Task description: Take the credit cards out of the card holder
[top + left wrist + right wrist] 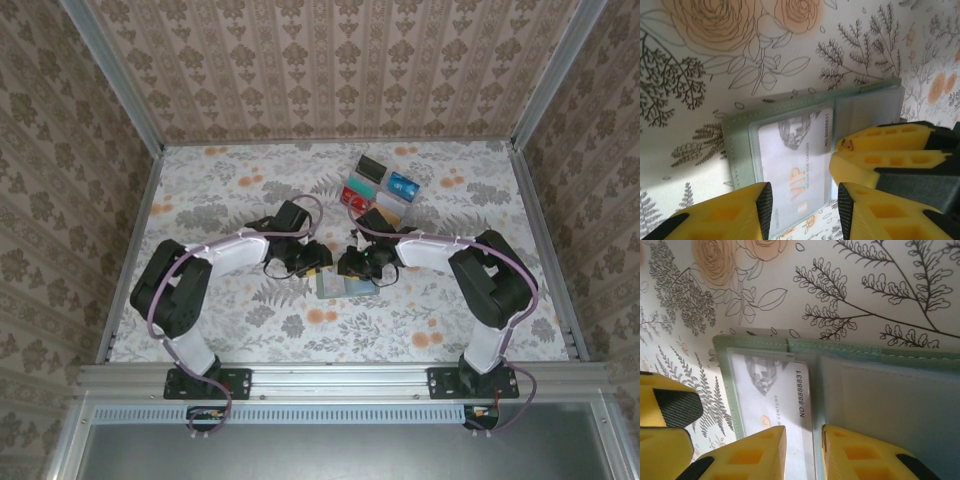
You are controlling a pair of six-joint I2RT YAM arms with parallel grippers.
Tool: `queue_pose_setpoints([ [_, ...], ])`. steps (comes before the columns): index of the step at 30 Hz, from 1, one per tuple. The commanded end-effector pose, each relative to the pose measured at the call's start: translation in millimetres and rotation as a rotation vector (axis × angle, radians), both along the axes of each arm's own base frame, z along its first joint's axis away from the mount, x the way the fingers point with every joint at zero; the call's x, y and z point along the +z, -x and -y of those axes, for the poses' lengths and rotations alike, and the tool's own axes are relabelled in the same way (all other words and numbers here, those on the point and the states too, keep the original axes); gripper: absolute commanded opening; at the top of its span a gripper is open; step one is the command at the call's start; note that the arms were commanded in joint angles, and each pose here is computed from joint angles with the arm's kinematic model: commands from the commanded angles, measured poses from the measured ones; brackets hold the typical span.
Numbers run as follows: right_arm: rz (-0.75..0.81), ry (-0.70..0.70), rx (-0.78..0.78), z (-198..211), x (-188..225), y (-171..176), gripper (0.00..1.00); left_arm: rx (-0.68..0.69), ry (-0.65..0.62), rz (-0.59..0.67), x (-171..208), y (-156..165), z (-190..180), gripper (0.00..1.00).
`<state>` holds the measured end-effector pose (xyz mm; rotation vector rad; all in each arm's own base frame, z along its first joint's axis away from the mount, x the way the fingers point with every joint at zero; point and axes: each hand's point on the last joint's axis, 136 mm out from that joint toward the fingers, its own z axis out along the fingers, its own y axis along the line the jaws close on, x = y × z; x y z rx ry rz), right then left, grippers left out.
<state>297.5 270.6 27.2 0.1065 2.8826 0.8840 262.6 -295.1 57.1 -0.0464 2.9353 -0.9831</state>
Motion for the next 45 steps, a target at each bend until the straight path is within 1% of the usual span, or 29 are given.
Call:
queue_pose_setpoints([
  [1, -0.028, 0.0, -0.005, -1.0, -7.3, 5.4, 0.27, -0.008, -0.028, -0.02, -10.0, 2.2, 1.4, 0.38],
  [6, -0.044, -0.019, 0.003, -3.2, -12.2, 9.4, 0.24, -0.02, -0.021, -0.036, -17.2, 3.8, 5.8, 0.27],
  [9, -0.049, -0.023, 0.004, -4.0, -14.6, 10.0, 0.24, -0.026, -0.045, -0.055, -24.9, 7.2, 3.0, 0.21],
  [12, -0.051, -0.024, 0.005, -4.3, -16.8, 10.1, 0.24, -0.028, -0.076, -0.079, -34.7, 11.6, -2.1, 0.18],
  [18, -0.052, -0.053, 0.026, -8.4, -18.9, 12.6, 0.22, -0.027, -0.099, -0.111, -50.1, 19.6, -8.2, 0.18],
  [23, -0.036, -0.105, 0.05, -15.6, -14.8, 12.4, 0.19, -0.032, -0.1, -0.117, -55.6, 22.7, -9.8, 0.18],
  [28, 0.004, -0.221, 0.061, -27.5, -5.9, 10.1, 0.19, -0.029, -0.099, -0.156, -68.7, 31.9, -13.5, 0.18],
  [33, 0.011, -0.264, 0.059, -29.8, -7.5, 10.5, 0.18, -0.025, -0.123, -0.184, -81.7, 41.5, -26.7, 0.17],
  [36, 0.013, -0.282, 0.059, -30.6, -6.5, 10.4, 0.13, -0.024, -0.112, -0.18, -81.2, 40.1, -28.2, 0.17],
  [40, 0.028, -0.267, 0.05, -27.0, -5.4, 9.1, 0.07, -0.032, -0.1, -0.165, -75.4, 34.8, -25.3, 0.17],
  [43, 0.05, -0.254, 0.042, -22.4, -1.5, 7.6, 0.0, -0.051, -0.062, -0.135, -63.7, 28.0, -18.9, 0.24],
  [45, 0.07, -0.246, 0.035, -18.5, 2.8, 6.1, 0.0, -0.066, -0.04, -0.108, -54.5, 23.6, -15.5, 0.27],
])
